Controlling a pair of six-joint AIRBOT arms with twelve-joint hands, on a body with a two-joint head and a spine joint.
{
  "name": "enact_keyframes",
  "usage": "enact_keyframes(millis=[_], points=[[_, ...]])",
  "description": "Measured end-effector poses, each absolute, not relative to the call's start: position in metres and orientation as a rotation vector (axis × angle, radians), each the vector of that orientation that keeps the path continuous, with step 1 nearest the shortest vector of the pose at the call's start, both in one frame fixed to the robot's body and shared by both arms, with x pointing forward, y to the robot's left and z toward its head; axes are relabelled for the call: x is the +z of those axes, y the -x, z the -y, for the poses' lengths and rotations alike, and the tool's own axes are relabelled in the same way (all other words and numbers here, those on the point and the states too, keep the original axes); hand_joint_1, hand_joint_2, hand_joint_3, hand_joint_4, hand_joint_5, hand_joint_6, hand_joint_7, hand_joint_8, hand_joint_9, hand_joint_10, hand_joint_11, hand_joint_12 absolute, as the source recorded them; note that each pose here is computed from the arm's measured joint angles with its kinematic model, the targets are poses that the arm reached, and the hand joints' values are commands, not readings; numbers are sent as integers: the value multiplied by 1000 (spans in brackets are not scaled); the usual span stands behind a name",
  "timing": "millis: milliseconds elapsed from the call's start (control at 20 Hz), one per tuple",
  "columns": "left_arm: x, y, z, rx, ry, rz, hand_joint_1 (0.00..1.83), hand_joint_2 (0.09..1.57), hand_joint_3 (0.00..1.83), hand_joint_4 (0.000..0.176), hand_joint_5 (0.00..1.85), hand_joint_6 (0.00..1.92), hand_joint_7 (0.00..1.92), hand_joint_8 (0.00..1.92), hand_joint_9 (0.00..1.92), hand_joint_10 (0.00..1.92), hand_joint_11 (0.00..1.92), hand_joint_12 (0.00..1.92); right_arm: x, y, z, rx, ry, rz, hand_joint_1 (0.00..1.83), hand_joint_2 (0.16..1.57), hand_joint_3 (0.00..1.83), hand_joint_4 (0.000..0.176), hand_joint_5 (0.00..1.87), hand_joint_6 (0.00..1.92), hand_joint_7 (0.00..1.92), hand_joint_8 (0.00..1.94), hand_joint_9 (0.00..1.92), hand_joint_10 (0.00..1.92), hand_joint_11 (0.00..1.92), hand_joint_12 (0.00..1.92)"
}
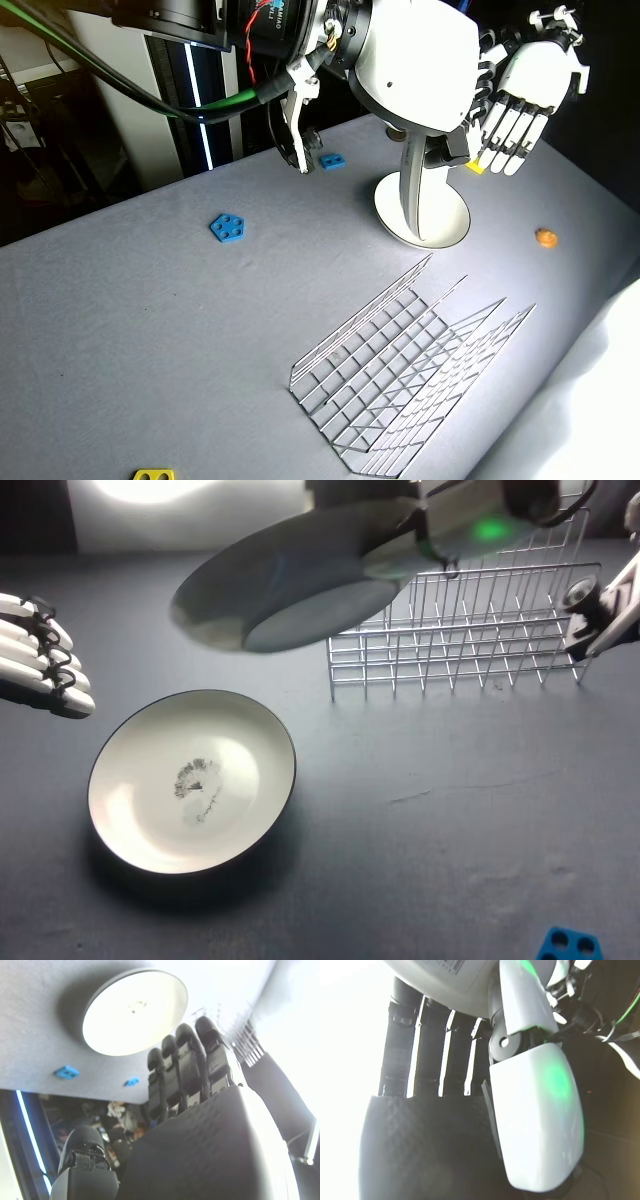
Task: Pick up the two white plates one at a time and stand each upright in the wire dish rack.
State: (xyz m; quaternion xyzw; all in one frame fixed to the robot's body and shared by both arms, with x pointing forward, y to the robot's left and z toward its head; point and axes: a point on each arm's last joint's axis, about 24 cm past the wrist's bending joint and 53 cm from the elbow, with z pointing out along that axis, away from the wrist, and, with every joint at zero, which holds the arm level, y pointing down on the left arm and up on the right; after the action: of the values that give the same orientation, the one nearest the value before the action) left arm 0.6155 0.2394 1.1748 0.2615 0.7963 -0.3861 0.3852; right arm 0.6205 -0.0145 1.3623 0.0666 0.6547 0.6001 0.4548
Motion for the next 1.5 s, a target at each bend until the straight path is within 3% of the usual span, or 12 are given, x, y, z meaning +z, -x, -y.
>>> enact_keyframes(millis=[150,350,550,850,900,1050,1500], points=[[1176,-615,-239,-989,-668,-2027,0,1095,0,0,294,0,288,0,252,0,0,496,1362,-625,24,1481,-200,-1609,1377,1106,1,0,889,1047,994,930,987,1107,800,1167],[1176,-613,-228,-1020,-698,-2016,0,1095,0,0,315,2,317,4,287,5,0,570,1365,-629,30,1484,-236,-1591,1376,1109,0,0,875,1072,995,921,988,1104,810,1161],[1168,-611,-214,-1056,-716,-2022,0,1099,1,0,299,0,287,0,253,0,0,515,1370,-634,36,1439,-223,-1551,1384,1085,0,0,931,982,1037,855,1044,1024,853,1113],[1160,-611,-205,-1088,-704,-2015,0,1100,0,0,307,0,302,0,271,0,0,548,1370,-635,38,1406,-192,-1538,1380,1096,1,0,913,1021,1009,906,1009,1070,826,1159],[1160,-611,-203,-1094,-702,-2010,0,1100,0,0,309,1,305,1,275,1,0,548,1368,-636,38,1399,-193,-1538,1372,1119,4,0,873,1093,953,982,960,1146,764,1197],[1156,-612,-200,-1103,-695,-2011,0,1102,1,0,315,6,314,5,276,2,0,527,1363,-652,49,1380,-246,-1532,1382,1086,1,0,937,998,1039,847,1024,1031,832,1104],[1146,-611,-198,-1087,-712,-2012,0,1105,1,0,310,0,306,1,273,2,0,525,1367,-661,60,1385,-306,-1501,1374,1113,3,0,877,1071,973,948,976,1134,774,1201]])
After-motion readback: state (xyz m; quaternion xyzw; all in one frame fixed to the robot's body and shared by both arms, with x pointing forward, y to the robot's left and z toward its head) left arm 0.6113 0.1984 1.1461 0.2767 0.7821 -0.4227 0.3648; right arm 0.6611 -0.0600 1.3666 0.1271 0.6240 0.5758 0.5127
